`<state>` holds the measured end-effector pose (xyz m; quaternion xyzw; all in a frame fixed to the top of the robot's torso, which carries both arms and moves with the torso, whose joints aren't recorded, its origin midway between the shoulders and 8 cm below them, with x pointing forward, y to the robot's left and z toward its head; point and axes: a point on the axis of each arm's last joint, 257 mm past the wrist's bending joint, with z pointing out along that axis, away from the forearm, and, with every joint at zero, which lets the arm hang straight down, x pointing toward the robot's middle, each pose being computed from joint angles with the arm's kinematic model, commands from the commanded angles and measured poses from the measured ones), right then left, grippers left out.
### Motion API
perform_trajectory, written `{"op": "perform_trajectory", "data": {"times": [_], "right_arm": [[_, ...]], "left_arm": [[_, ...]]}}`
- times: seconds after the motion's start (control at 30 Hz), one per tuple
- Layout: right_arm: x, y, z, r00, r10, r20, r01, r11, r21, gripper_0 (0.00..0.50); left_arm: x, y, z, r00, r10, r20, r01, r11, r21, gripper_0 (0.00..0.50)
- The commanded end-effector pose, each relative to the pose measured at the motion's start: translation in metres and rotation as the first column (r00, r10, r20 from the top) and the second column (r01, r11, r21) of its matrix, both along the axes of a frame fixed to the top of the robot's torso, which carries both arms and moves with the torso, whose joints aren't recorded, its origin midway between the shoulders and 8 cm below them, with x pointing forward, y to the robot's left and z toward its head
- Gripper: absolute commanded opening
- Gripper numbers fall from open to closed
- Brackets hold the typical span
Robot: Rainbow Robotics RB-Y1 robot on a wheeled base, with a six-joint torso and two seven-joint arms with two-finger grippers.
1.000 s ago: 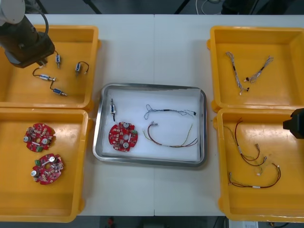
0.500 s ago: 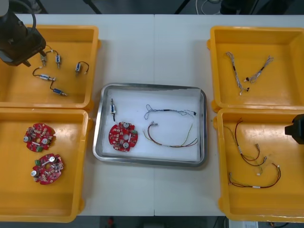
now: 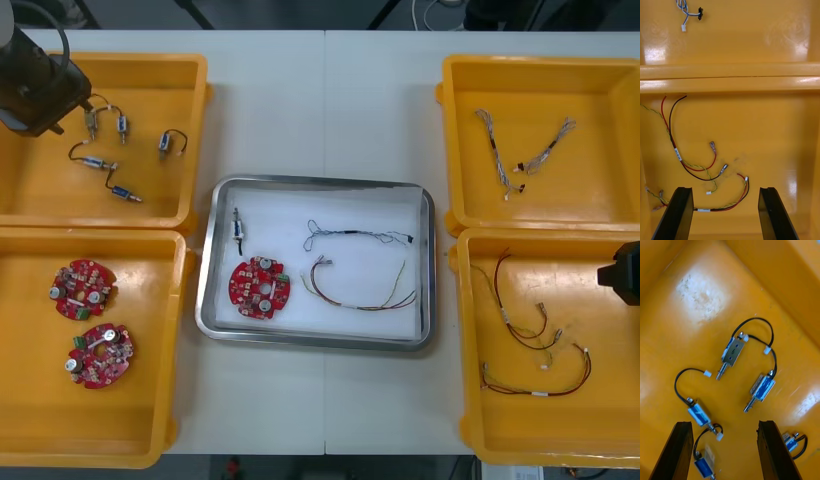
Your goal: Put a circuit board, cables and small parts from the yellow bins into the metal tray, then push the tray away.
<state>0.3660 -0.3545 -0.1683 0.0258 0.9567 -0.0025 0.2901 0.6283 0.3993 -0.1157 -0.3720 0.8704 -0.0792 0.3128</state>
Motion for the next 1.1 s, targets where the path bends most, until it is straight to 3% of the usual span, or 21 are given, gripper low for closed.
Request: {"op": "perform_trajectory", "data": {"times": [0.03,0.27,0.5,0.83,1.1], "right_arm": [[-0.006,-0.013,0.01,0.999,-0.032,0.018,0.032,0.999,-0.026,0.5],[-0.006,-0.015,0.01,0.999,-0.035,0.018,0.036,0.999,-0.032,0.5],[-0.006,-0.016,0.009,0.999,-0.04,0.018,0.04,0.999,-0.037,0.5],[-0.006,-0.015,0.009,0.999,-0.039,0.017,0.039,0.999,-0.036,0.5],[-0.006,-0.015,0.009,0.999,-0.037,0.017,0.038,0.999,-0.035,0.5]], "left_arm": [[0.009,0.033,0.007,0.998,-0.019,0.053,0.014,0.995,0.095,0.5],[0.024,0.039,0.003,0.989,-0.113,0.092,0.095,0.978,0.183,0.5],[0.041,0.041,-0.009,0.971,-0.205,0.121,0.163,0.944,0.288,0.5],[0.053,0.031,-0.031,0.954,-0.271,0.126,0.213,0.914,0.346,0.5],[0.058,0.024,-0.056,0.949,-0.285,0.131,0.222,0.906,0.361,0.5]]}}
